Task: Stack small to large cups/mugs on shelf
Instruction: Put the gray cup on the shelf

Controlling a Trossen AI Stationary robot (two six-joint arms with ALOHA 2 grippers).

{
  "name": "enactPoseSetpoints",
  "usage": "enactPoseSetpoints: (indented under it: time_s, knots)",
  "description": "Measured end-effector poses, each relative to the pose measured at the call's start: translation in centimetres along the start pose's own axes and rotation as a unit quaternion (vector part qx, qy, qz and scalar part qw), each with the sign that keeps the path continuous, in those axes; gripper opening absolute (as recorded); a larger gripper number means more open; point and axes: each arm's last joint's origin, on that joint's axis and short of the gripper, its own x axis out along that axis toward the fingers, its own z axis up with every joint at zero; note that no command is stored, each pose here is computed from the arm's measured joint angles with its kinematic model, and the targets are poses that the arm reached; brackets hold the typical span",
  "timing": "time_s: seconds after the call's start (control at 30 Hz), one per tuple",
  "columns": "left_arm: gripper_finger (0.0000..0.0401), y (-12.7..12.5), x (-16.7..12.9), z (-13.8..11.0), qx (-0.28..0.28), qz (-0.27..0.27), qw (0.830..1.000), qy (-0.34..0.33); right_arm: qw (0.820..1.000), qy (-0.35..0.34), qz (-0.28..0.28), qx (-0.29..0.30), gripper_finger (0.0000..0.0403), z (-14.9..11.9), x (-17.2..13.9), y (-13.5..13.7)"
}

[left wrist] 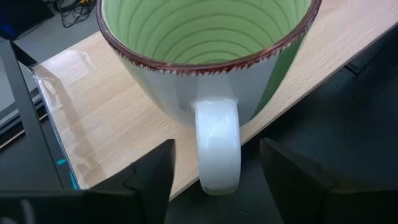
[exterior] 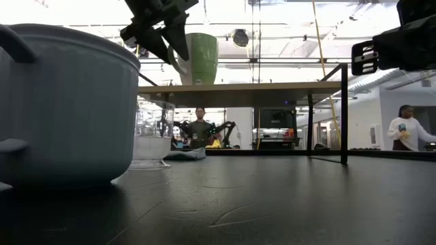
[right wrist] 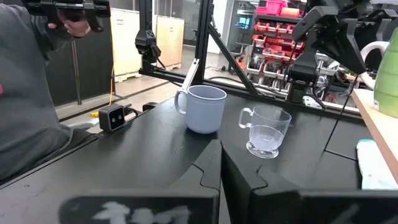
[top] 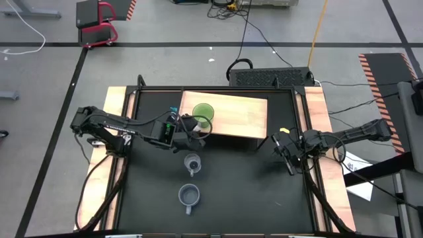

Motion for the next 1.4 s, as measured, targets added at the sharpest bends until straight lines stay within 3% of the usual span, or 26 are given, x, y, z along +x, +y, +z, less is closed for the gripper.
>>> enactPoseSetpoints:
  time_s: [0.27,0.77,1.07,1.27,1.4]
  knots:
    - [0.0284,0.0,0.0,0.0,-0.002,0.001,1.0,-0.001,1.0,0.0,0.0,0.0,0.0,0.0,0.0,0.0]
    - [0.0287,0.9,-1.3,0.6,-0.008,-0.005,1.0,-0.015,1.0,0.001,0.0,0.001,0.0,0.0,0.0,0.0]
    - [0.0287,3.2,-4.6,1.6,-0.026,-0.045,0.998,-0.039,1.0,-0.002,0.0,0.003,0.0,0.0,0.0,0.0]
    - [0.0286,5.8,-6.7,1.2,-0.011,-0.028,0.999,-0.024,1.0,-0.006,0.0,0.008,0.0,0.1,0.0,0.0]
    - [0.0263,7.3,-8.0,0.6,0.0,-0.006,1.0,-0.021,1.0,-0.006,0.0,0.009,0.0,0.1,0.0,0.0]
